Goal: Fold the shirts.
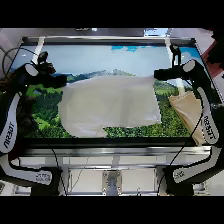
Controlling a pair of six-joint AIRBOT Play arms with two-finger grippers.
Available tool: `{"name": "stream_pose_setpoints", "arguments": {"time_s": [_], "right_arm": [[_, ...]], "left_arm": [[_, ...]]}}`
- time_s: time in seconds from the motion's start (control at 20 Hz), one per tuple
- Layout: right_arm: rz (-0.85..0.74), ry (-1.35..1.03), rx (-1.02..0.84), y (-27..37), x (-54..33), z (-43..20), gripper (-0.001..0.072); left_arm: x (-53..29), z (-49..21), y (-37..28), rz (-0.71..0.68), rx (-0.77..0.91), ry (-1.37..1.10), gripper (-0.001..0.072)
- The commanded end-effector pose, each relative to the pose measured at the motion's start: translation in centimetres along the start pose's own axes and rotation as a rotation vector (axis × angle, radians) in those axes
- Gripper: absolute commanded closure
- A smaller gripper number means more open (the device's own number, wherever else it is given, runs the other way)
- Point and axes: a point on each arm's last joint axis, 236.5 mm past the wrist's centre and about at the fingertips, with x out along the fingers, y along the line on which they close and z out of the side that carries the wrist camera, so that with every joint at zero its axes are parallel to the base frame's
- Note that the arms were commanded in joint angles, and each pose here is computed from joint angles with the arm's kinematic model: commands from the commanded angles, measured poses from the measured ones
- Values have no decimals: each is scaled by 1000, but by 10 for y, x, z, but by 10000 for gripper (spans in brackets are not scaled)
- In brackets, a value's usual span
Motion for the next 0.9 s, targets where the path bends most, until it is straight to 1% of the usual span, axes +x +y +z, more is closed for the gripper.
{"name": "stream_pose_setpoints", "arguments": {"time_s": [0.0, 0.15, 0.25, 0.45, 0.6, 0.85], "right_arm": [[10, 128, 22, -2, 18, -50, 680], [3, 159, 48, -5, 34, -76, 680], [3, 170, 52, -3, 45, -85, 680], [8, 161, 66, 0, 58, -88, 679], [-42, 147, 109, -13, 62, -86, 680], [-95, 150, 84, -26, 61, -88, 680]], "left_arm": [[26, -60, 9, 7, -17, 153, 695], [41, -84, 16, 13, -47, 180, 695], [43, -84, 16, 10, -56, 170, 695], [46, -75, 13, -5, -78, 130, 694], [47, -72, 15, 1, -76, 118, 695], [51, -73, 21, 23, -77, 118, 695]]}}
